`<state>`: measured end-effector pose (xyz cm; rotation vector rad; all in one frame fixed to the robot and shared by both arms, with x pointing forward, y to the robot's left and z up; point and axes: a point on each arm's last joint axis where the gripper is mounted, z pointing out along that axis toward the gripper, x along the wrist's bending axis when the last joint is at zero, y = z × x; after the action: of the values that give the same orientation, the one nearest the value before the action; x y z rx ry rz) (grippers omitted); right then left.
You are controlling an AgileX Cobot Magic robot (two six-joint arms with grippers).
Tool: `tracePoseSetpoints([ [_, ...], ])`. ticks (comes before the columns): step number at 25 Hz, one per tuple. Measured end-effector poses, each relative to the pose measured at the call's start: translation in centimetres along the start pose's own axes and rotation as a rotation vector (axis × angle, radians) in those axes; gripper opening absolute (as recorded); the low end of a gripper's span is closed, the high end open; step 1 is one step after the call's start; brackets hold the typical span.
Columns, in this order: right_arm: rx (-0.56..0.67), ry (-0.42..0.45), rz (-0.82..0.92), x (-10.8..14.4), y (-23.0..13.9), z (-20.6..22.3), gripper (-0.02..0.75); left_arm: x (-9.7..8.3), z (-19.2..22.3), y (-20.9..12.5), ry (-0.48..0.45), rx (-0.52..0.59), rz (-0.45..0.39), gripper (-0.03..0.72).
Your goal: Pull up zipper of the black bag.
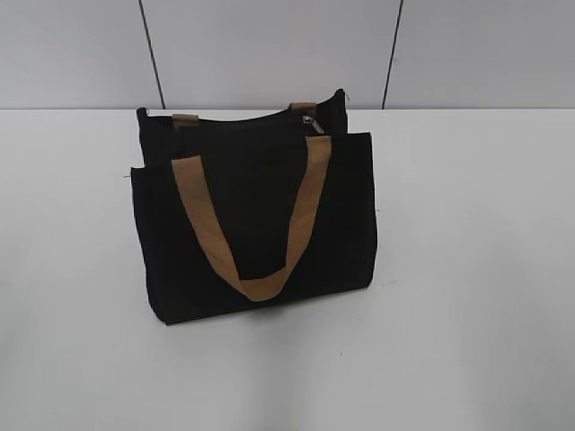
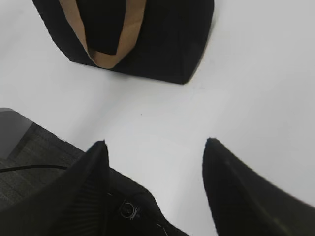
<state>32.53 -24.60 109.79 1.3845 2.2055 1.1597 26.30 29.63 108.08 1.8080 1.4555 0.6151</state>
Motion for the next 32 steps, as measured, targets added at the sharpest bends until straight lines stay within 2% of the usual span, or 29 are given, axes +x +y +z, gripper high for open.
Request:
tracePoseSetpoints([
  [8, -0.069, -0.13, 0.024, 0.1, -6.9, -3.5, 0.467, 0.0, -1.4, -1.7, -0.033, -0.053, 0.056, 0.415],
  [14, -0.133, -0.218, 0.013, -0.4, -10.0, -4.2, 0.44, 0.0, -0.9, -2.7, -0.048, -0.073, 0.06, 0.415],
  [23, -0.163, -0.266, 0.005, -0.8, -10.5, -4.5, 0.433, 0.0, 0.0, -2.8, -0.053, -0.126, 0.061, 0.415],
  [32, -0.164, -0.272, 0.002, -0.8, -10.6, -4.5, 0.43, 0.0, 0.0, -2.8, -0.053, -0.131, 0.061, 0.415],
])
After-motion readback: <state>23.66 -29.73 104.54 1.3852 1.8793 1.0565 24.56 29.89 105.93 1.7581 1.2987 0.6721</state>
